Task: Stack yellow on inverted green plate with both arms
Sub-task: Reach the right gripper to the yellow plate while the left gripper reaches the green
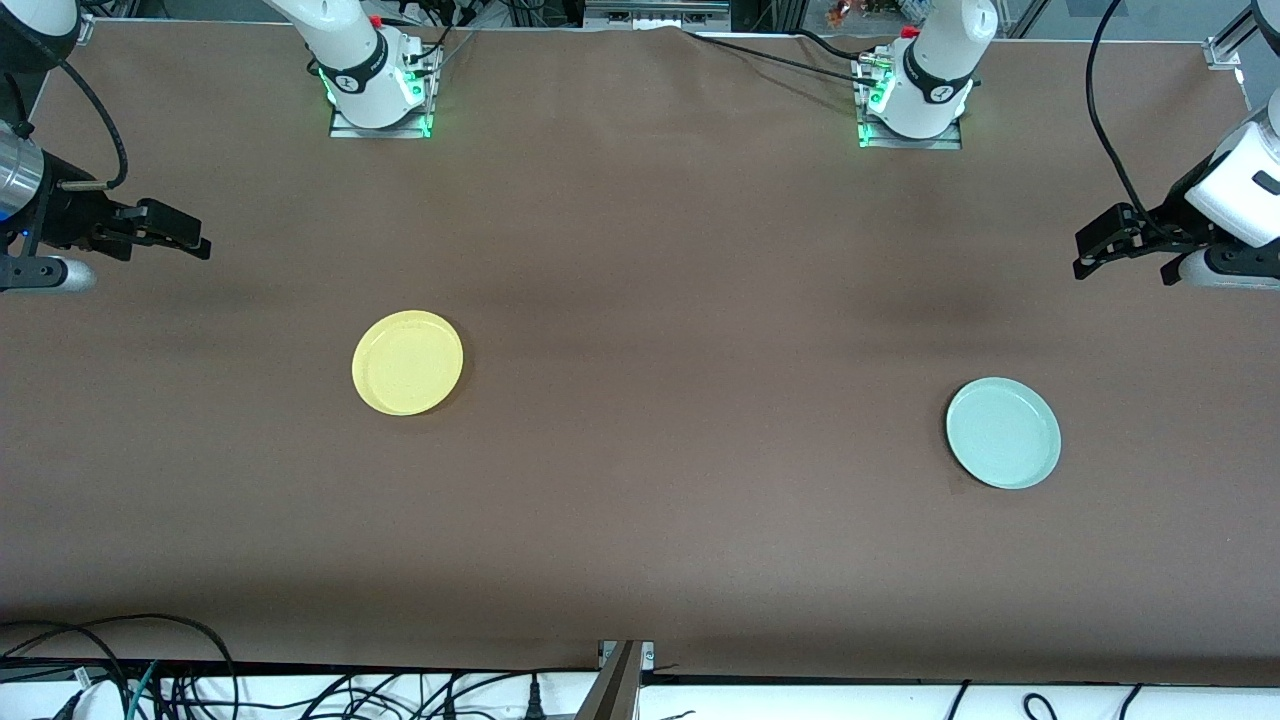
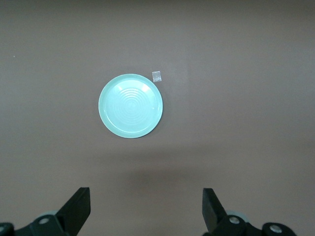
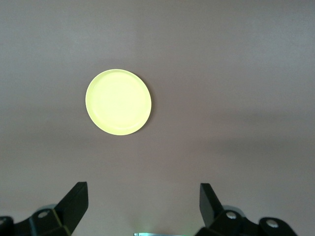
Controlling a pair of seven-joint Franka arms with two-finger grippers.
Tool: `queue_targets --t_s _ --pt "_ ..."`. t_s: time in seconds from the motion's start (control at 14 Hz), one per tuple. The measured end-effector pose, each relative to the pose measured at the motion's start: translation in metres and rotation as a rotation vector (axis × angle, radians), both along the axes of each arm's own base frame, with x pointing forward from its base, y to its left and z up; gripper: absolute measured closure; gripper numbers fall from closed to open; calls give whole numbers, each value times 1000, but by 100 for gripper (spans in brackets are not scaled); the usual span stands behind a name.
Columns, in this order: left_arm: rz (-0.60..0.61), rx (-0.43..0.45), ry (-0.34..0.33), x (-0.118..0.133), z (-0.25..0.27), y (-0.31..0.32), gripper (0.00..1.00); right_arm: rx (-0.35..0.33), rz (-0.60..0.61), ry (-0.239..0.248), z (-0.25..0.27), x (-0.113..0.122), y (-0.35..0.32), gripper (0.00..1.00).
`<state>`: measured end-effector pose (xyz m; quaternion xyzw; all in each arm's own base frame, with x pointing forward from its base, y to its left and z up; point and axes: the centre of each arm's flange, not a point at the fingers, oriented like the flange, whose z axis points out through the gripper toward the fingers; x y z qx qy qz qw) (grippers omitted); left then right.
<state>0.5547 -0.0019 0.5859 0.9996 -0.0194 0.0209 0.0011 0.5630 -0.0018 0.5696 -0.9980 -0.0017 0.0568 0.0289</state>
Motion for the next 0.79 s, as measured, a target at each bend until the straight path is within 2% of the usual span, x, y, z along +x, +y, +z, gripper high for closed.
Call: queue_targets --t_s 0.43,0.79 --pt "8 0 28 0 -6 5 0 0 0 0 0 0 0 0" --pt "12 -1 116 2 -29 7 0 0 0 0 0 0 0 0"
